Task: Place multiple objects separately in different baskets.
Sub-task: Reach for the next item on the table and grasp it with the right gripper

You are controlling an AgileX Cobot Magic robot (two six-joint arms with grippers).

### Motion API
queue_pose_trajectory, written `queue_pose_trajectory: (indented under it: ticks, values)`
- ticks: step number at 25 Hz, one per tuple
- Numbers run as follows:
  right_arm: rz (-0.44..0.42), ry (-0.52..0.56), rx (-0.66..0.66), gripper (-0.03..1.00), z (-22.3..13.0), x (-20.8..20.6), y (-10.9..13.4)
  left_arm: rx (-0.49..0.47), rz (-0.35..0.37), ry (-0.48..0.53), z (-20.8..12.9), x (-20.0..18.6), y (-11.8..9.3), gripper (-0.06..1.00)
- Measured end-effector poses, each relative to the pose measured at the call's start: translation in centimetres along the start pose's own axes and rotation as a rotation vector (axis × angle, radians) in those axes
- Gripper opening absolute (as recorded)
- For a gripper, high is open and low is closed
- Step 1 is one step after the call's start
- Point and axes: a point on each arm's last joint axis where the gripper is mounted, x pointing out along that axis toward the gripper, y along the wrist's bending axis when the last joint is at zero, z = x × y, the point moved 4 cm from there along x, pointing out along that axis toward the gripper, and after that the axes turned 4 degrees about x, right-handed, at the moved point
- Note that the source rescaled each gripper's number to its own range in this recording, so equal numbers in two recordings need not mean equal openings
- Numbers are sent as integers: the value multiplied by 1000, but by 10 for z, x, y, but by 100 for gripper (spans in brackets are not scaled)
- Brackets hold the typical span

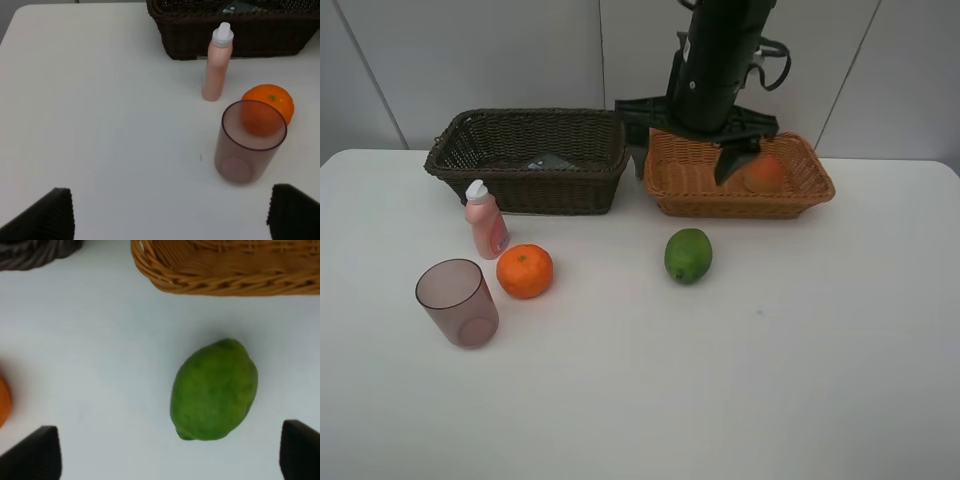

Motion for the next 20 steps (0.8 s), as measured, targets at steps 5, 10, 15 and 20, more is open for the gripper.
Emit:
queue_pose_trajectory:
  ticks: [5,10,15,20]
  values:
    - [-31,39,11,99,-9,15,-7,0,0,0,0,0,0,100]
    - [-69,82,14,98,-11,40,-10,0,0,0,0,0,0,100]
    - [-102,121,8,96,-14,63,-10,0,0,0,0,0,0,100]
    - [-108,129,6,96,-14,78,-10,0,0,0,0,0,0,100]
